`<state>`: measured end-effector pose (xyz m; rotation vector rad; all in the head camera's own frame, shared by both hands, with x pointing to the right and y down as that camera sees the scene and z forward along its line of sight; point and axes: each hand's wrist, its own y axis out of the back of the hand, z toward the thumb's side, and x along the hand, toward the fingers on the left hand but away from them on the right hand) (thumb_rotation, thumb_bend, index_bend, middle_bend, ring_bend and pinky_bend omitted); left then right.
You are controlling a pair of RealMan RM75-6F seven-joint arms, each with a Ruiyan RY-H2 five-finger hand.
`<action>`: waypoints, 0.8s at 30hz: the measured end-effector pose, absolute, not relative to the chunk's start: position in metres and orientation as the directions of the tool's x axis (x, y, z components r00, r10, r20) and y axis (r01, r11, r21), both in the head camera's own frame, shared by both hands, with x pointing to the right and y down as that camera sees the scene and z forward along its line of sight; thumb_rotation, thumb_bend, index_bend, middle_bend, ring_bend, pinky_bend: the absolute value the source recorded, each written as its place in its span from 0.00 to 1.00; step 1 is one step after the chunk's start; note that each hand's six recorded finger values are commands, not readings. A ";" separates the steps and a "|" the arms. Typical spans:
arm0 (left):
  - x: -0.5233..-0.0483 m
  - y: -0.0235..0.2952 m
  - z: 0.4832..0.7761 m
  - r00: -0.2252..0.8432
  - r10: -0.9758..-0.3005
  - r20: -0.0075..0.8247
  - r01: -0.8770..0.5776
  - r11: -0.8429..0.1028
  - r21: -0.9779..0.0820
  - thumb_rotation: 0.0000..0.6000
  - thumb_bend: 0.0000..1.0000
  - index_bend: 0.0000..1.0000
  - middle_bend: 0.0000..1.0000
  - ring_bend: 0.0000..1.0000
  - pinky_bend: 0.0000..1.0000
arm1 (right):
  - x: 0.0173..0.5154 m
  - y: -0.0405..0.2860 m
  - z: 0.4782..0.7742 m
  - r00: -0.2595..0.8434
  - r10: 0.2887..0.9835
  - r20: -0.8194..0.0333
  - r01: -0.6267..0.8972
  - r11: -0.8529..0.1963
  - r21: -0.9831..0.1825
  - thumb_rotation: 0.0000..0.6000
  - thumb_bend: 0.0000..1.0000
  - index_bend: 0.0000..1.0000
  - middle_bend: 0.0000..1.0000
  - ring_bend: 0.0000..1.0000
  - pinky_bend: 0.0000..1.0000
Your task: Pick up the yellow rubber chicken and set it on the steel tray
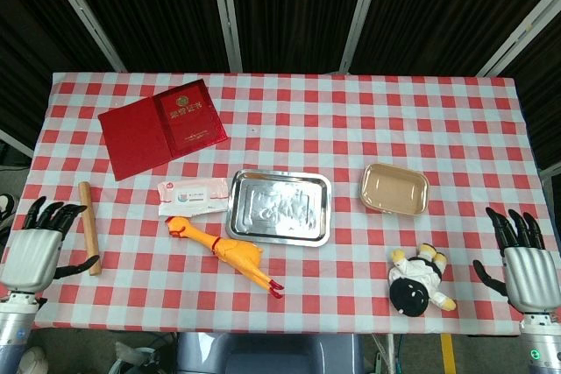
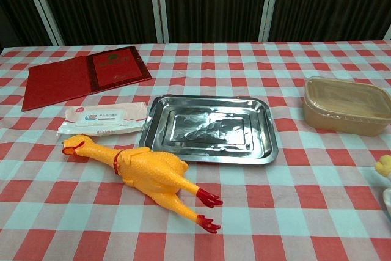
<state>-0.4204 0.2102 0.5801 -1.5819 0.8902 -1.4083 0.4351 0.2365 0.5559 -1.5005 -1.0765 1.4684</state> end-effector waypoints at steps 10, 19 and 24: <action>-0.343 0.194 0.628 0.351 -0.797 0.491 0.088 -0.494 -0.865 1.00 0.06 0.23 0.28 0.21 0.16 | 0.437 0.241 0.554 -0.025 0.935 -0.353 0.064 -0.351 -0.934 1.00 0.30 0.04 0.17 0.07 0.01; -0.273 0.193 0.677 0.477 -0.693 0.541 0.141 -0.547 -0.825 1.00 0.09 0.25 0.29 0.22 0.22 | 0.445 0.247 0.549 -0.056 0.936 -0.347 0.060 -0.344 -0.937 1.00 0.30 0.05 0.17 0.07 0.01; -0.246 0.193 0.695 0.506 -0.659 0.556 0.158 -0.562 -0.812 1.00 0.10 0.27 0.31 0.23 0.22 | 0.447 0.249 0.547 -0.069 0.936 -0.346 0.062 -0.342 -0.938 1.00 0.30 0.04 0.17 0.07 0.01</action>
